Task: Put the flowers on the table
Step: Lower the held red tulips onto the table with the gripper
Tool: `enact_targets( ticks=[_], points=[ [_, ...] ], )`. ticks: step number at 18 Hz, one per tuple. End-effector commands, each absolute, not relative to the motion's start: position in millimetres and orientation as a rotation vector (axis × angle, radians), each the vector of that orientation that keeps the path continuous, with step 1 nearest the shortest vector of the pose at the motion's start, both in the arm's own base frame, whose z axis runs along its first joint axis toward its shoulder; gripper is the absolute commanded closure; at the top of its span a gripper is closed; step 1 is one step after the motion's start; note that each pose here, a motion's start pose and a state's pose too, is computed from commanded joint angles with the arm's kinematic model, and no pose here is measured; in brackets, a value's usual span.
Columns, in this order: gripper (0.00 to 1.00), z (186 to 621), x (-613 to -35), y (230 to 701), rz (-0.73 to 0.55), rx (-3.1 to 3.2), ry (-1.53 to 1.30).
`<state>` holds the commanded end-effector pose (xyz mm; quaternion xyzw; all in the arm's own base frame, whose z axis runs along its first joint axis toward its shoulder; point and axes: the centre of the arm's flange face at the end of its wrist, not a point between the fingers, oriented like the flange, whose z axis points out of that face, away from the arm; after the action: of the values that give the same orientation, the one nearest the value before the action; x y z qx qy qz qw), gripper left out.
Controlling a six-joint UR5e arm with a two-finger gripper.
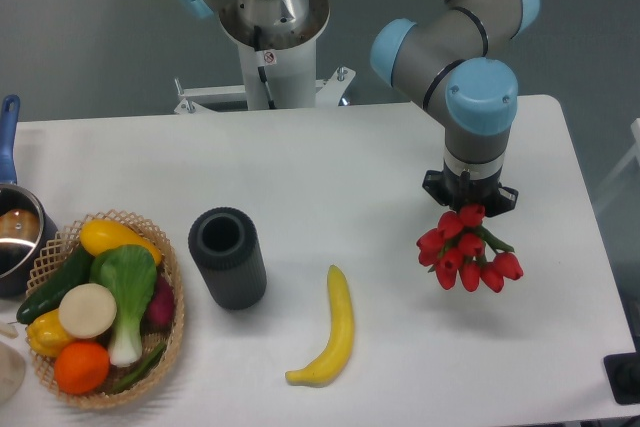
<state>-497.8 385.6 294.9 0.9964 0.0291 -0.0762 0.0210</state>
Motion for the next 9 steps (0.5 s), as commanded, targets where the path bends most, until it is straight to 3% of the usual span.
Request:
enact_targets(
  ticks=[6,7,9],
  points=[
    [0.96,284,-499,389,-0.206,3.1,0.098],
    [0.94,276,-499,394,-0.199,3.097,0.093],
    [0.79,271,-500,402,-0.236,3.102,0.1]
  ],
)
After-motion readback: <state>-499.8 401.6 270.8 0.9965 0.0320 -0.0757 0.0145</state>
